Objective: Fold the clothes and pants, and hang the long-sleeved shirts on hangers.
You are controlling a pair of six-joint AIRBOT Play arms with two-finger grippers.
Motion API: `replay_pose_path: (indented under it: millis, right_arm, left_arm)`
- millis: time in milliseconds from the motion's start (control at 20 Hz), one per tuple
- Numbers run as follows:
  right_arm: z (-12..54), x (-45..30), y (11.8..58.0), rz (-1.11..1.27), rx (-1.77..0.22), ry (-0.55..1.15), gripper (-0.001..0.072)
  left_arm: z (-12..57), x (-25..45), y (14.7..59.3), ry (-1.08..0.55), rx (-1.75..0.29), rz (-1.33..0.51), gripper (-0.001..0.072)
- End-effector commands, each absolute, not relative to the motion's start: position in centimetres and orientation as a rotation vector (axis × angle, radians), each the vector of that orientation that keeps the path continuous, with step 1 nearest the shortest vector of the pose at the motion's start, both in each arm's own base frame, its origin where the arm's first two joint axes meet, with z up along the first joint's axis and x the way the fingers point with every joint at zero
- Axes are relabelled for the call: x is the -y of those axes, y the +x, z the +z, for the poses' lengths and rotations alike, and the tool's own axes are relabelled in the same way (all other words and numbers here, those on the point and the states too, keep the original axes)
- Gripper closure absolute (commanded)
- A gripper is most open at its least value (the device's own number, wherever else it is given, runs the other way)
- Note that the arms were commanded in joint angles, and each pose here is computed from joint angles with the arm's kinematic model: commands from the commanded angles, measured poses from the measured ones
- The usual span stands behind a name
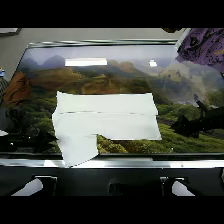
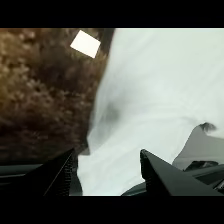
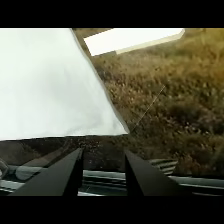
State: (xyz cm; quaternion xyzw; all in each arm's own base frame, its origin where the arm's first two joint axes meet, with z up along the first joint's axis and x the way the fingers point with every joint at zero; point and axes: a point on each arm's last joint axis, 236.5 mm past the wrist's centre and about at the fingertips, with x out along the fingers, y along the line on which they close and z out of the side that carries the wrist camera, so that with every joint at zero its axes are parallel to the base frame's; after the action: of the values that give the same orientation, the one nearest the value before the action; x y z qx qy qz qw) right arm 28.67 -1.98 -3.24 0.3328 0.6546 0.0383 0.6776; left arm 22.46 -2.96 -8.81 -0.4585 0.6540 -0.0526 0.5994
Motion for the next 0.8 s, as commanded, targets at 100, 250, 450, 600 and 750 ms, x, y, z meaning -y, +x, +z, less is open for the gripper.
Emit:
replay_pose_path:
  millis: [100, 250, 450, 600, 750]
  right_arm:
    - [-3.2, 1.5, 28.6, 0.094, -1.449, 0.772, 0.0393]
    - [-3.0, 1.1, 28.8, 0.107, -1.443, 0.79, 0.0393]
    - [-2.8, 0.8, 28.8, 0.119, -1.444, 0.804, 0.0394]
    - [-3.0, 1.0, 28.2, 0.114, -1.468, 0.787, 0.0403]
    - [-3.8, 1.8, 27.7, 0.082, -1.489, 0.744, 0.039]
  left_arm:
    - [-10.4, 6.7, 19.4, -1.056, -1.596, -0.181, 0.0236]
    - [-10.9, 7.4, 19.3, -1.015, -1.613, -0.181, 0.0236]
    - [-11.4, 8.3, 19.4, -0.959, -1.626, -0.189, 0.0405]
    - [-11.1, 8.8, 19.1, -0.948, -1.637, -0.22, 0.0688]
    - [-10.7, 8.8, 18.9, -0.942, -1.638, -0.238, 0.0689]
